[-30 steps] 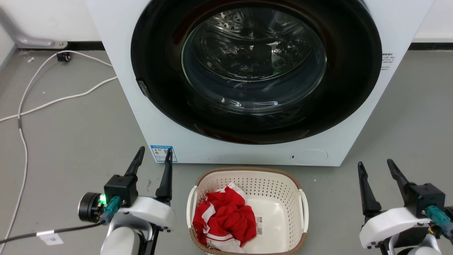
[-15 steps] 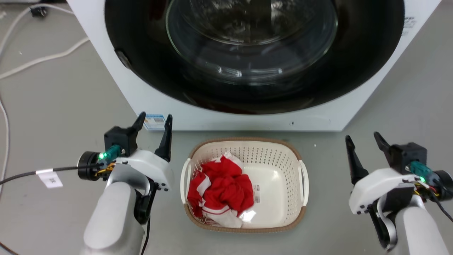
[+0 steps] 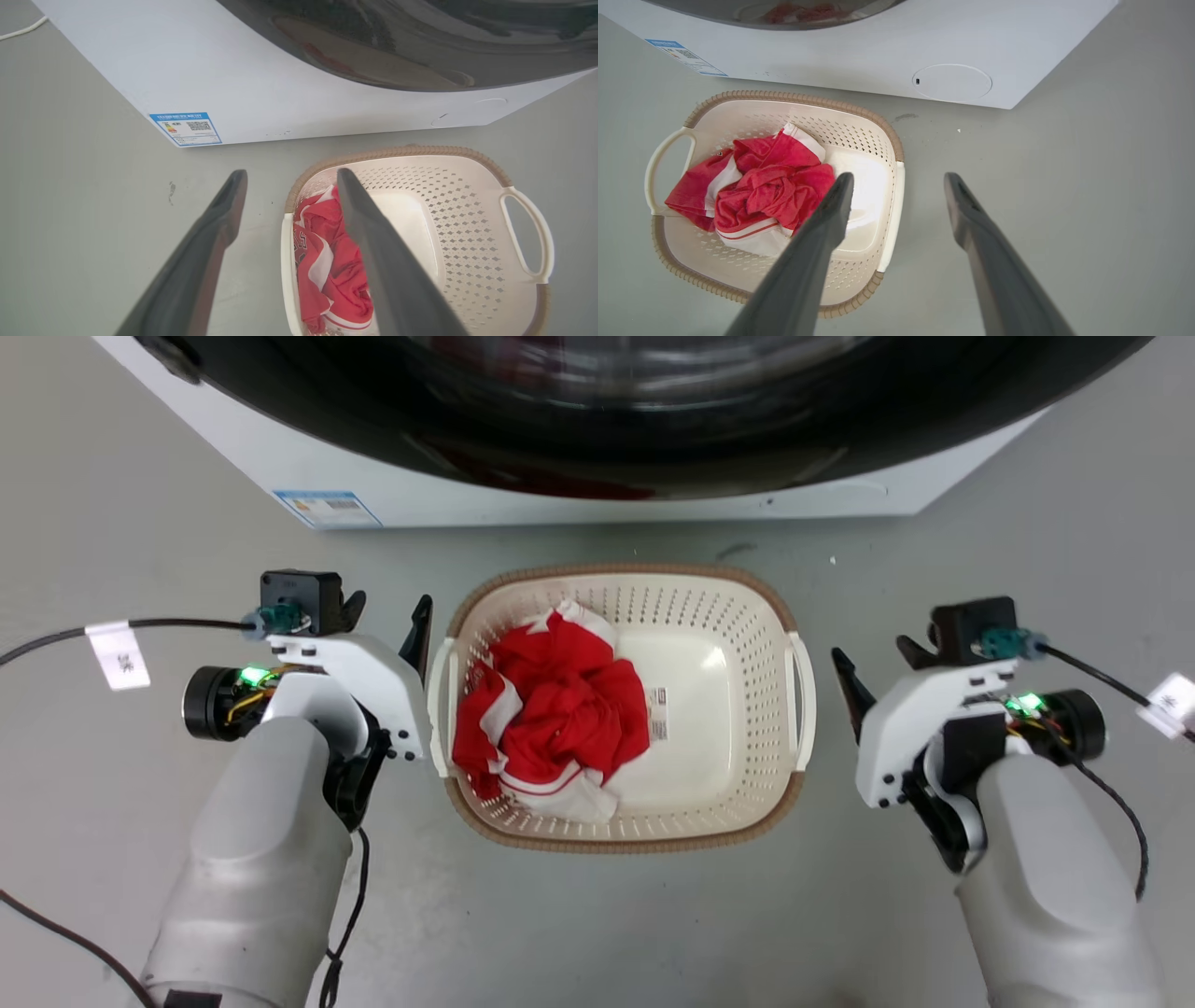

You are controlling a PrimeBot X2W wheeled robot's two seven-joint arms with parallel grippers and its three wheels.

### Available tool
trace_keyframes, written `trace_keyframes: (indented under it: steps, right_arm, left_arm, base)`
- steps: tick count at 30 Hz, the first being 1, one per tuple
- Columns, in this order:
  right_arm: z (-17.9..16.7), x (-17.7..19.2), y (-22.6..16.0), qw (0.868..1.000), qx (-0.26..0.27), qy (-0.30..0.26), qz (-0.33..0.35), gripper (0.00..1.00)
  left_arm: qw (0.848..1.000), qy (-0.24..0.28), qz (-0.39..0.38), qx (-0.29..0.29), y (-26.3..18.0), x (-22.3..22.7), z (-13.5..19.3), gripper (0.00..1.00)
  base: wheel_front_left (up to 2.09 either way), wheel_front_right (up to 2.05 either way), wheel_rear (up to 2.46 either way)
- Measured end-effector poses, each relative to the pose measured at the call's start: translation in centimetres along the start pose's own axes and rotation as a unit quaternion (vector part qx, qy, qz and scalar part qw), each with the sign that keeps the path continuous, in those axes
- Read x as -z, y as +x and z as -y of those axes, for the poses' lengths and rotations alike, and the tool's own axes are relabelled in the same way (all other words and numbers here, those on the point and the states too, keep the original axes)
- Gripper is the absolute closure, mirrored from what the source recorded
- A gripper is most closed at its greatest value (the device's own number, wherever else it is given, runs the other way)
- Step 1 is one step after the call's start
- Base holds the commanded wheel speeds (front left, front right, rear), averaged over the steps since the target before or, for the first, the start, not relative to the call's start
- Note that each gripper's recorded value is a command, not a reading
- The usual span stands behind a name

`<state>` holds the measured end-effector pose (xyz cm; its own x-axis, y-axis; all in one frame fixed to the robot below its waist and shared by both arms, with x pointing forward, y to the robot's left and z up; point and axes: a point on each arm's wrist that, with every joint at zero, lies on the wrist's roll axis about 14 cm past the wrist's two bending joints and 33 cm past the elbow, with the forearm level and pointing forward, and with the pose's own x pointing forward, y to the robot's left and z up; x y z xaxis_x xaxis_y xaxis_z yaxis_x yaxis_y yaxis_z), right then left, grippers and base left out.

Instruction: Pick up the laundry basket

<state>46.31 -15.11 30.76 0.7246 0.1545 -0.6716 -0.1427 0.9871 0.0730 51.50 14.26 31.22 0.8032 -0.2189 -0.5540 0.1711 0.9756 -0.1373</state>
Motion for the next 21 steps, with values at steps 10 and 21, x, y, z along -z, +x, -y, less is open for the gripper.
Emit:
trace_keyframes:
  steps: [10,21]
  right_arm:
    - [-0.5,6.4,4.0,0.991,-0.021,0.017,-0.132,0.0]
    - [-1.2,10.3,6.8,0.975,-0.04,0.026,-0.216,0.0]
  left_arm:
    - [0.99,-0.015,-0.141,0.012,3.0,8.2,0.1,0.0]
    - [0.973,-0.024,-0.228,0.007,4.6,12.9,-1.0,0.0]
  base:
    - [0.0,0.0,0.0]
    - [0.0,0.0,0.0]
